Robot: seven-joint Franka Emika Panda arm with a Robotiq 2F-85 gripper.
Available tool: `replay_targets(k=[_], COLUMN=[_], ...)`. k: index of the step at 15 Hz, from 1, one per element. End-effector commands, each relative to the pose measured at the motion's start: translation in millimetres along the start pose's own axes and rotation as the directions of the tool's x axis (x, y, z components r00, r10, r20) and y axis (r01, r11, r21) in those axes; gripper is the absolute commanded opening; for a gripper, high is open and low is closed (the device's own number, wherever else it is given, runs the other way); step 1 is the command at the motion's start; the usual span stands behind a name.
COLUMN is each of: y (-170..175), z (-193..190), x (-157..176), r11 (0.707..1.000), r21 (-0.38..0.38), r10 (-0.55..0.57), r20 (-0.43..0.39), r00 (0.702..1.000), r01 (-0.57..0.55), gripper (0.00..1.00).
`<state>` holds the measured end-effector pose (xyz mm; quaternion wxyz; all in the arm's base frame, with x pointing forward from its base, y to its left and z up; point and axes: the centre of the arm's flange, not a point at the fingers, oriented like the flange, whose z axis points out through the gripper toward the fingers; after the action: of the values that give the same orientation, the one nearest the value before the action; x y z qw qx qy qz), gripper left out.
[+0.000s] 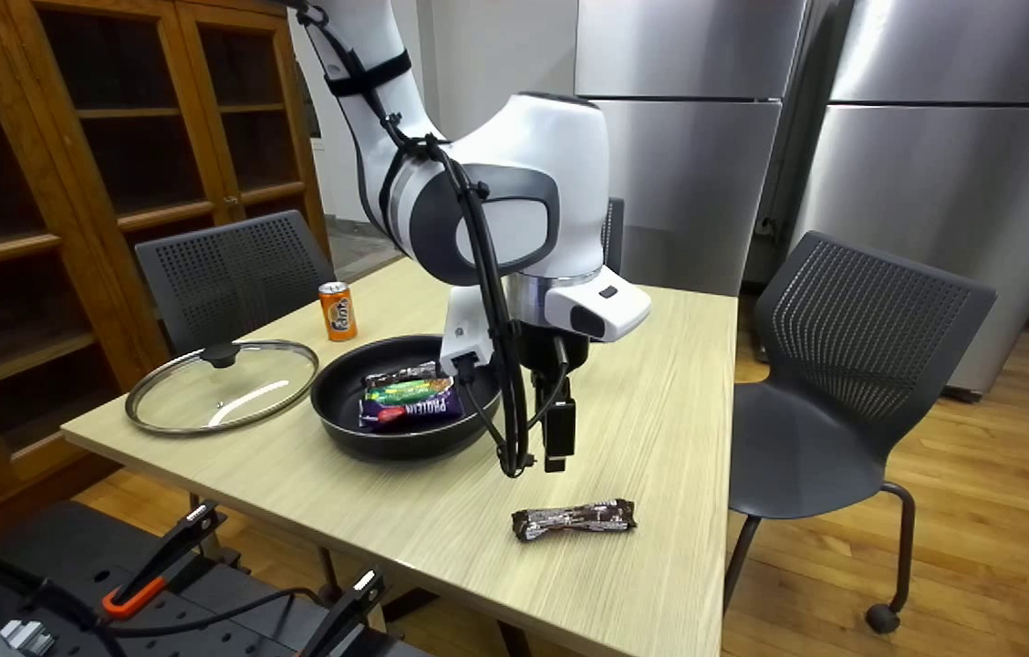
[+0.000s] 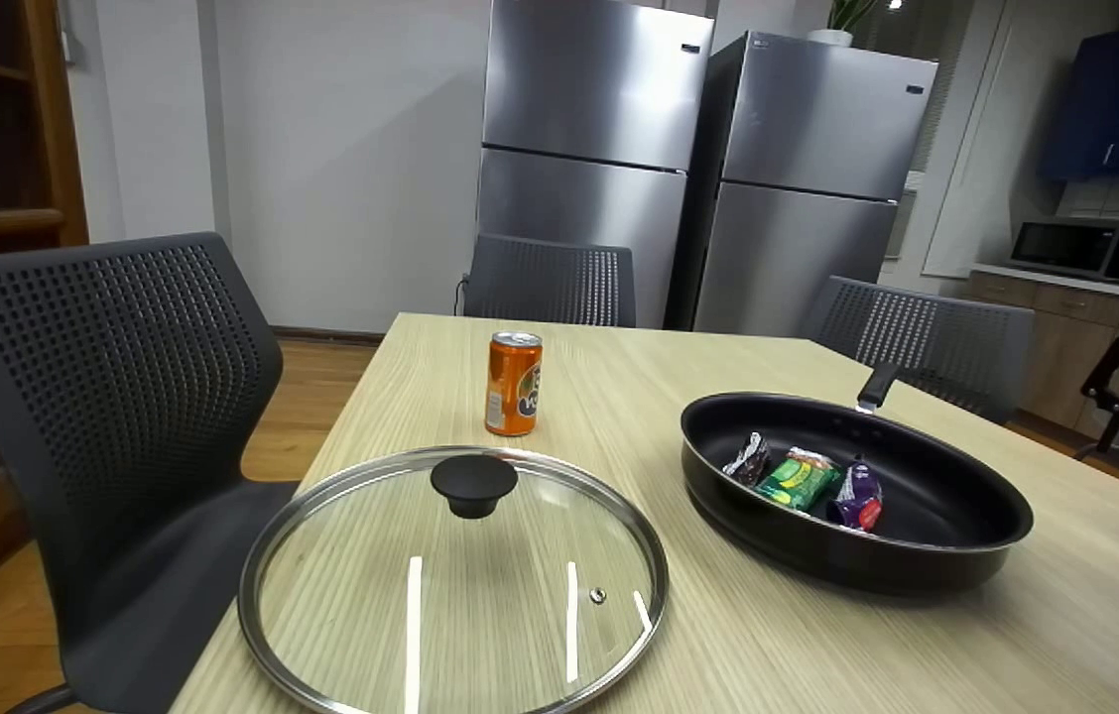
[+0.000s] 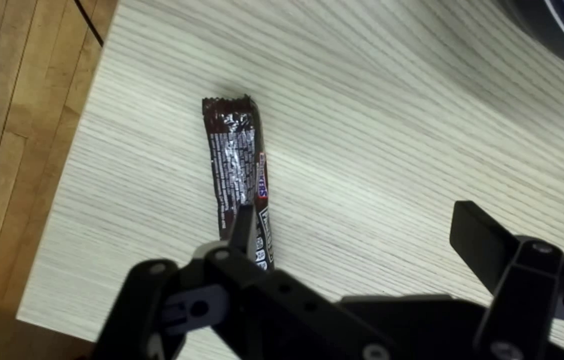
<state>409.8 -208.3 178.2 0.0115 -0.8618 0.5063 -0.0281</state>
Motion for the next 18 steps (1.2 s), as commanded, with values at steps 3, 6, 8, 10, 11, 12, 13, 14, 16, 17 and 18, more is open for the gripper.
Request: replay_targets(k=[3, 6, 8, 10, 11, 12, 13, 14, 16, 17, 18], y=[0, 2, 6, 11, 14, 17, 20, 24, 30, 32, 35], z=[1, 3, 6, 11, 13, 14, 15, 17, 22, 24, 26], x=[0, -1, -1, 0, 0, 1, 1, 1, 1, 2, 2], r11=[1.0, 1.0, 1.0, 1.0, 1.0, 1.0, 1.0, 0.999, 0.999, 0.999, 0.998], r21=[0.003, 0.002, -0.006, -0.011, -0.015, -0.016, -0.02, -0.024, -0.035, -0.04, -0.046], r10=[-0.001, -0.007, -0.005, 0.004, 0.007, 0.013, 0.018, 0.021, 0.028, 0.033, 0.037], r20=[-0.002, -0.002, -0.005, -0.005, -0.002, -0.001, -0.001, 0.001, 0.004, 0.006, 0.009], r00=[1.0, 1.0, 1.0, 1.0, 1.0, 1.0, 1.0, 1.0, 1.0, 0.999, 0.999], r01=[0.001, 0.007, 0.005, -0.004, -0.007, -0.013, -0.018, -0.021, -0.028, -0.033, -0.036], gripper=[1.0, 1.0, 1.0, 1.0, 1.0, 1.0, 1.0, 1.0, 1.0, 1.0, 1.0])
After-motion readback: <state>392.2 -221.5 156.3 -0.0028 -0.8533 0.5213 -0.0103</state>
